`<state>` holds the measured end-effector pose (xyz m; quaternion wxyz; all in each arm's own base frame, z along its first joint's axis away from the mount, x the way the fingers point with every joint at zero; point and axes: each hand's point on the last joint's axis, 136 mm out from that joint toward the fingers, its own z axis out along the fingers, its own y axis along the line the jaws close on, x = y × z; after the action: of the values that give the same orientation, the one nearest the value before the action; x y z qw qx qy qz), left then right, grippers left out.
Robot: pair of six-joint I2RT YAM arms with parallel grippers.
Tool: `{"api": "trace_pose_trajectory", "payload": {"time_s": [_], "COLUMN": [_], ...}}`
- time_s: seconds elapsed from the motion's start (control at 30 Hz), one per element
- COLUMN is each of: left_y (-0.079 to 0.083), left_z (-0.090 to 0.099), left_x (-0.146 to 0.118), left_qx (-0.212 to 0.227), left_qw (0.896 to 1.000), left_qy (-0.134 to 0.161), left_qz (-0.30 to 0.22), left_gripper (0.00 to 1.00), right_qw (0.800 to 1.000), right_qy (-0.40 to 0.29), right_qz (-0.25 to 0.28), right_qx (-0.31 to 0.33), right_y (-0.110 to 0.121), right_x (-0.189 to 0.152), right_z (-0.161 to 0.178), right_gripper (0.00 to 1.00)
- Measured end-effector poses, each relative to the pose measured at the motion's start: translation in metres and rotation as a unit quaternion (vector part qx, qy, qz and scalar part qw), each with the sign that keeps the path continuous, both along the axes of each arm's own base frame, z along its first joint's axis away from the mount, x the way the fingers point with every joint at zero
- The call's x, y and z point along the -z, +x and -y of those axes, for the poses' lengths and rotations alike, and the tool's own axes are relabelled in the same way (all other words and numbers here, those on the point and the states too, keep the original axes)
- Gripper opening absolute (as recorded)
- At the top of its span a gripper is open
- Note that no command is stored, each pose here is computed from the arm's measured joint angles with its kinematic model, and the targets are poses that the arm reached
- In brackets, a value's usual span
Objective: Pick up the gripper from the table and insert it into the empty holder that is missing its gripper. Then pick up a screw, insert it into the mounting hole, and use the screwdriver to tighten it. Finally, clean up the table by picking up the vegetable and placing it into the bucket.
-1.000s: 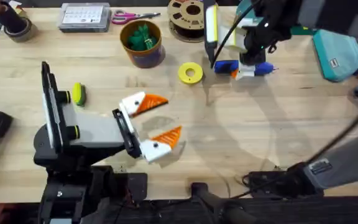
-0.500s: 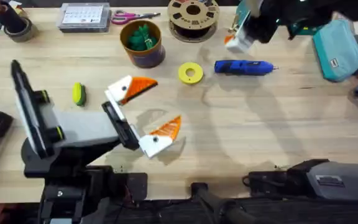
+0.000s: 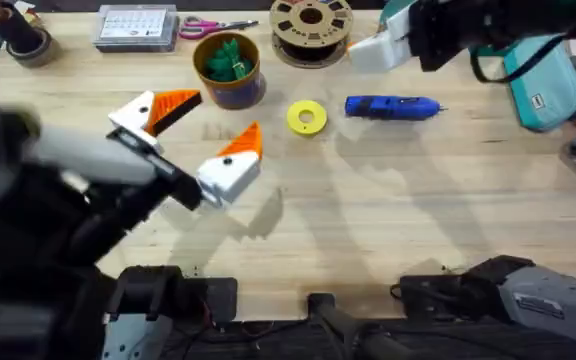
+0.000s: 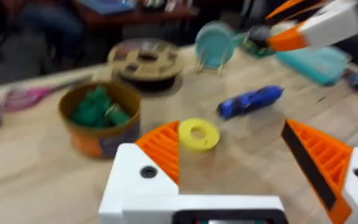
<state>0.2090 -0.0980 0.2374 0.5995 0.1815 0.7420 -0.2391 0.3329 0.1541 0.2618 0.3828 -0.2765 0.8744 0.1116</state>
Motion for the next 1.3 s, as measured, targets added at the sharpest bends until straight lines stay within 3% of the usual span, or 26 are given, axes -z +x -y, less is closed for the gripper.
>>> {"api": "trace_pose_trajectory", "payload": {"time_s": [0.1, 0.3, 0.53, 0.73, 1.13, 1.3], "left_y": [0.012, 0.035, 0.048, 0.052, 0.057, 0.063], "left_z": [-0.012, -0.036, -0.063, -0.087, -0.098, -0.111], "left_x": [0.010, 0.008, 0.019, 0.027, 0.044, 0.038], "left_qx": [-0.035, -0.095, -0.148, -0.201, -0.220, -0.246], "left_qw": [0.996, 0.981, 0.956, 0.932, 0.914, 0.913], "left_qy": [0.030, 0.081, 0.147, 0.191, 0.215, 0.206], "left_qz": [-0.070, -0.148, -0.206, -0.232, -0.263, -0.253], "left_gripper": [0.985, 0.985, 0.985, 0.985, 0.985, 0.985], "right_qw": [0.999, 0.994, 0.991, 0.991, 0.995, 0.995], "right_qy": [0.012, 0.007, 0.006, 0.024, 0.022, 0.022], "right_qz": [-0.039, -0.105, -0.135, -0.129, -0.092, -0.092], "right_qx": [0.007, 0.006, 0.016, 0.030, 0.043, 0.044], "right_y": [-0.010, -0.031, -0.043, -0.057, -0.060, -0.060], "right_x": [0.017, 0.058, 0.086, 0.100, 0.085, 0.085], "right_z": [-0.002, -0.005, -0.001, 0.004, 0.014, 0.014], "right_gripper": [0.998, 0.998, 0.998, 0.998, 0.998, 0.998]}}
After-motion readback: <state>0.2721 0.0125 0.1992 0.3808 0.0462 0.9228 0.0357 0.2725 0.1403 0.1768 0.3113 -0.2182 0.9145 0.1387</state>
